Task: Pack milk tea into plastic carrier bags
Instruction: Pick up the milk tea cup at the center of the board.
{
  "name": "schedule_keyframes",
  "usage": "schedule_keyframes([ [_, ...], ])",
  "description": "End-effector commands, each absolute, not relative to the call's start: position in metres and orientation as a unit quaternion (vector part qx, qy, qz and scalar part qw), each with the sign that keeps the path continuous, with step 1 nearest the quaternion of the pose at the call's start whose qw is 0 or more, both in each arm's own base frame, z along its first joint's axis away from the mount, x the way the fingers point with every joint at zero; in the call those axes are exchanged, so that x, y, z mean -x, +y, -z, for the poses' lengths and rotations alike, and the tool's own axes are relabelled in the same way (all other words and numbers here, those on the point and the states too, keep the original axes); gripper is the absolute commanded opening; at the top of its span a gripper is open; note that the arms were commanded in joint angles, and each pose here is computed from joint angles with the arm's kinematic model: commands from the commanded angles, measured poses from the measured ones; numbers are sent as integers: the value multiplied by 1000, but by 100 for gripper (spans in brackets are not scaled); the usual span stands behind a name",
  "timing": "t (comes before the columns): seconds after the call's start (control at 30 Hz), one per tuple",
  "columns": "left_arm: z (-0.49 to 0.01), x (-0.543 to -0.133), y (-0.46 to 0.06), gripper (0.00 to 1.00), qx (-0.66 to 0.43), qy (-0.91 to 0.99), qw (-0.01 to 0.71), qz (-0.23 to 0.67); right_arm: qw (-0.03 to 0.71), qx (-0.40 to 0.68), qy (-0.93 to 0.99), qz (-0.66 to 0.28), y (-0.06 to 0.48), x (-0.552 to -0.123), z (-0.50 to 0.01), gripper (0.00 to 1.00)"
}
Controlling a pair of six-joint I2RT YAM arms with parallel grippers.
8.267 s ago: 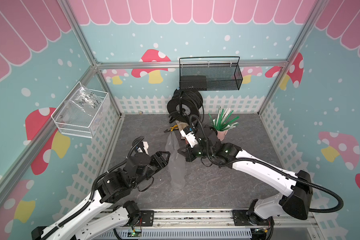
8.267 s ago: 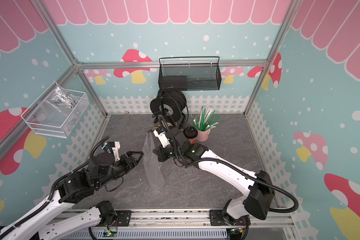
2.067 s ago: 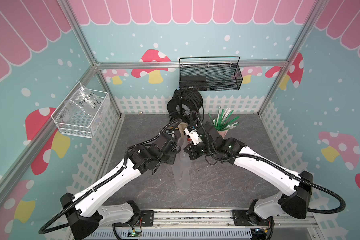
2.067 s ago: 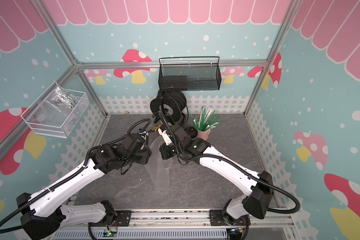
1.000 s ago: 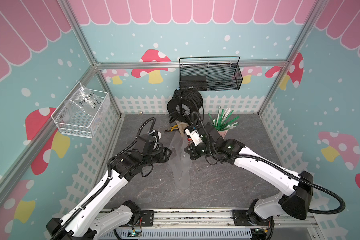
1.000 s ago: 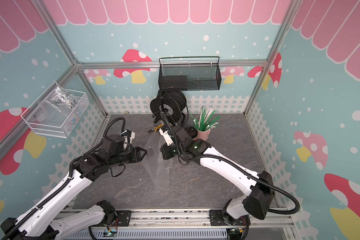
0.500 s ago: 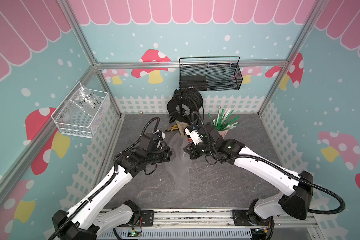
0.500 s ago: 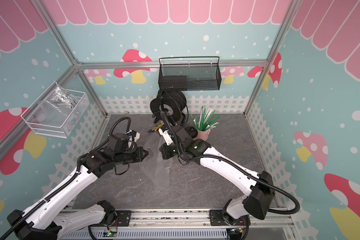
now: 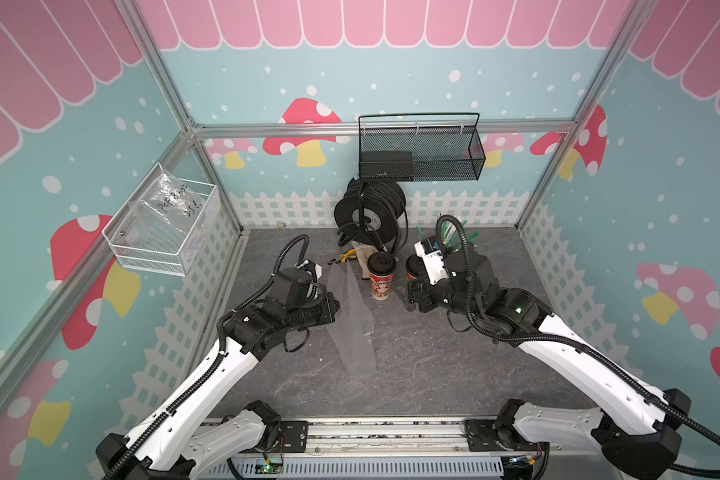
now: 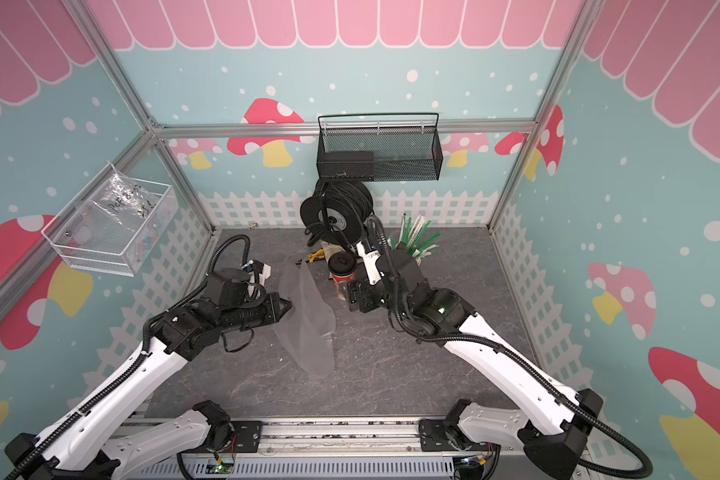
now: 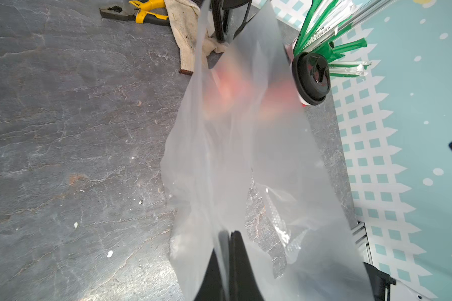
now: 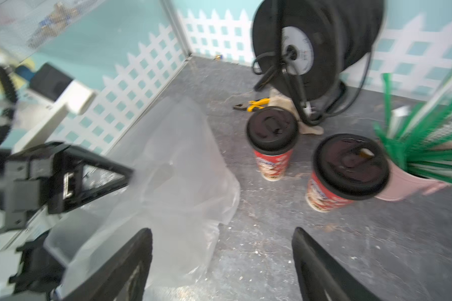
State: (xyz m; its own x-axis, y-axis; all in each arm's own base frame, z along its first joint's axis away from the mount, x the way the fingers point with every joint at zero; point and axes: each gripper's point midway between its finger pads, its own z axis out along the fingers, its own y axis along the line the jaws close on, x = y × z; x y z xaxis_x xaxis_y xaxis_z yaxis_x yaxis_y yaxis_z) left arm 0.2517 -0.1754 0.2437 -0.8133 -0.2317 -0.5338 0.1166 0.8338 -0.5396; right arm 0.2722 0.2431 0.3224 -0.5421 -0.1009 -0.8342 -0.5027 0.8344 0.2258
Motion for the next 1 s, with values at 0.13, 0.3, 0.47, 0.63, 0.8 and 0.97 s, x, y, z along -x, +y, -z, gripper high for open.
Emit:
schedule_keyframes([
  [0.13, -245, -251, -177, 0, 37, 904, 301, 301, 388, 121, 909, -94, 185, -316, -240, 92],
  [0.3, -253, -254, -187, 0, 28, 897, 300, 322, 375, 123, 914, -90, 189, -339, -219, 94],
  [0.47, -255, -256, -189, 0, 27, 897, 298, 325, 371, 111, 918, -83, 184, -358, -205, 95],
  [0.63, -255, -256, -192, 0, 25, 895, 297, 332, 371, 101, 919, -89, 185, -374, -196, 99],
  [0.8, -257, -255, -194, 0, 25, 892, 297, 341, 385, 108, 909, -118, 196, -385, -196, 100],
  [0.97, -257, -256, -194, 0, 26, 892, 296, 340, 385, 100, 912, -99, 195, -398, -187, 100],
])
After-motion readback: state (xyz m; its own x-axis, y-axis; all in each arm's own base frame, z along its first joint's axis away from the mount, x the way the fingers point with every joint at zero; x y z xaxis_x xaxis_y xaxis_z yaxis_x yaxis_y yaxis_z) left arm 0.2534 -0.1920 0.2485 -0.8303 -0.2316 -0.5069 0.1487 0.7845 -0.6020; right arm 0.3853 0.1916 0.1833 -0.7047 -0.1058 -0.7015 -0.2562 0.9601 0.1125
